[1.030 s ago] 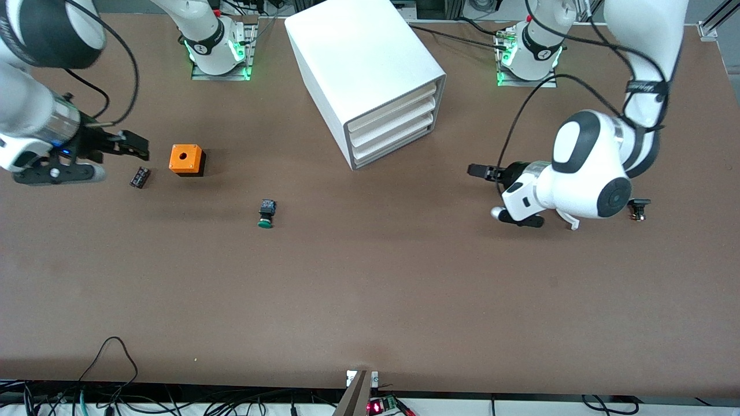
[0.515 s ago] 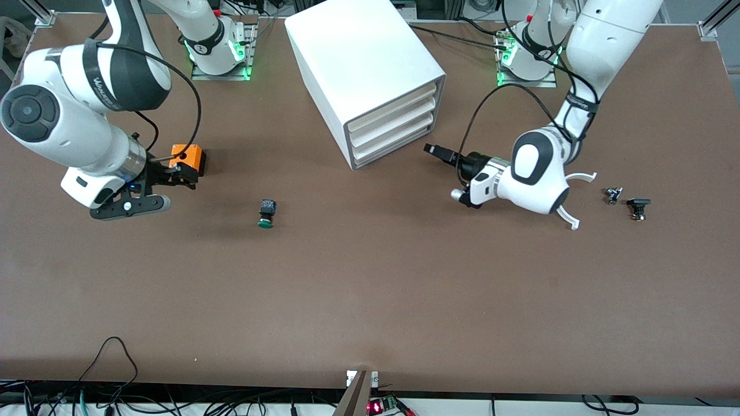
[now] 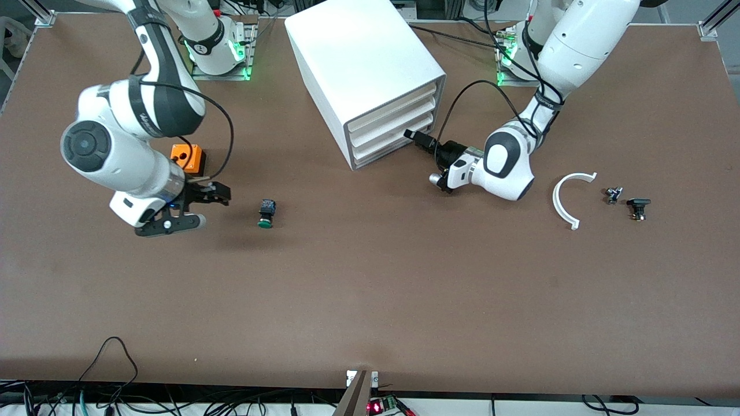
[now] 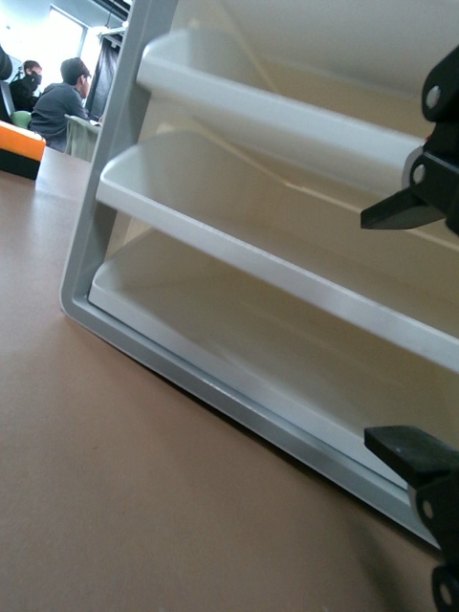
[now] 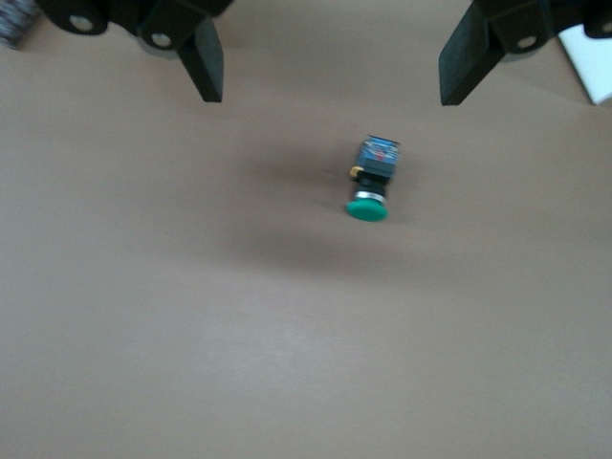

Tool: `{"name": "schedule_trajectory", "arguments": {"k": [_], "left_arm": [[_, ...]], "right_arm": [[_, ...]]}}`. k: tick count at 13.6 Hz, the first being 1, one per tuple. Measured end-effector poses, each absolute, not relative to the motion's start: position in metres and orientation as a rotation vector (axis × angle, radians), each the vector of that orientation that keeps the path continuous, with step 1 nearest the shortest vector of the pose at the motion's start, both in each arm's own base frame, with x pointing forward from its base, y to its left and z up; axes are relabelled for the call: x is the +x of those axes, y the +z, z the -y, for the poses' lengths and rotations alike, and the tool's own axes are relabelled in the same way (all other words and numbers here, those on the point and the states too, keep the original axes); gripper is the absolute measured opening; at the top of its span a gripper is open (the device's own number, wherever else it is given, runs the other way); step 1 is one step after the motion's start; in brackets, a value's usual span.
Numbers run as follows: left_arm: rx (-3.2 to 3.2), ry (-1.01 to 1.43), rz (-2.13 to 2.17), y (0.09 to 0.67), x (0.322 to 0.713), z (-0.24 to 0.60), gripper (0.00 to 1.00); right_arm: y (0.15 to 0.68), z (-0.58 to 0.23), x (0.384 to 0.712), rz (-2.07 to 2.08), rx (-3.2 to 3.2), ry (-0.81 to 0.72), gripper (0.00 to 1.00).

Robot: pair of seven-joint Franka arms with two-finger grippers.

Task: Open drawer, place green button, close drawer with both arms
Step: 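Open the drawer with the left gripper while the right gripper grasps the button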

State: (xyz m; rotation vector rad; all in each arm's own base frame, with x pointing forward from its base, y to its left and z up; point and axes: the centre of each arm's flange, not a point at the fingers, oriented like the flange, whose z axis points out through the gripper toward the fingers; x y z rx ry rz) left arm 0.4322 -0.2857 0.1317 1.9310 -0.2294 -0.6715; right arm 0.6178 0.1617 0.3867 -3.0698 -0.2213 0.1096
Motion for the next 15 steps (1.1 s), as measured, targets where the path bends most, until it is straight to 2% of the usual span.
{"name": "schedule_trajectory", "arguments": {"k": [1,3,4,6,7,9,11,15], "left_arm": [[1.933,-0.668,0.225,0.130,0.428,0.293,0.86],[1.936,-0.673,0.228,0.128,0.419,0.304,0.65],[1.937,-0.676,0.227,0.127,0.415,0.308,0.65],[1.933,-0.686,0.216,0.122,0.410,0.312,0.46],[1.925,-0.686,0.207,0.122,0.410,0.312,0.33],[1.914,-0.680,0.208,0.126,0.412,0.312,0.18],[1.933,-0.626,0.198,0.127,0.428,0.299,0.15],[2.016,-0.419,0.110,0.144,0.493,0.225,0.15]], "right_arm": [[0.376,-0.167,0.618,0.197,-3.056,0.107,1.00],[0.354,-0.174,0.616,0.124,-3.050,0.088,1.00],[0.341,-0.182,0.613,0.084,-3.047,0.071,1.00],[0.314,-0.201,0.601,0.041,-3.040,0.053,1.00],[0.301,-0.206,0.596,0.026,-3.040,0.056,1.00],[0.280,-0.207,0.590,0.011,-3.043,0.063,1.00],[0.263,-0.203,0.585,-0.012,-3.047,0.067,1.00],[0.239,-0.200,0.579,-0.137,-3.054,0.091,1.00]]}}
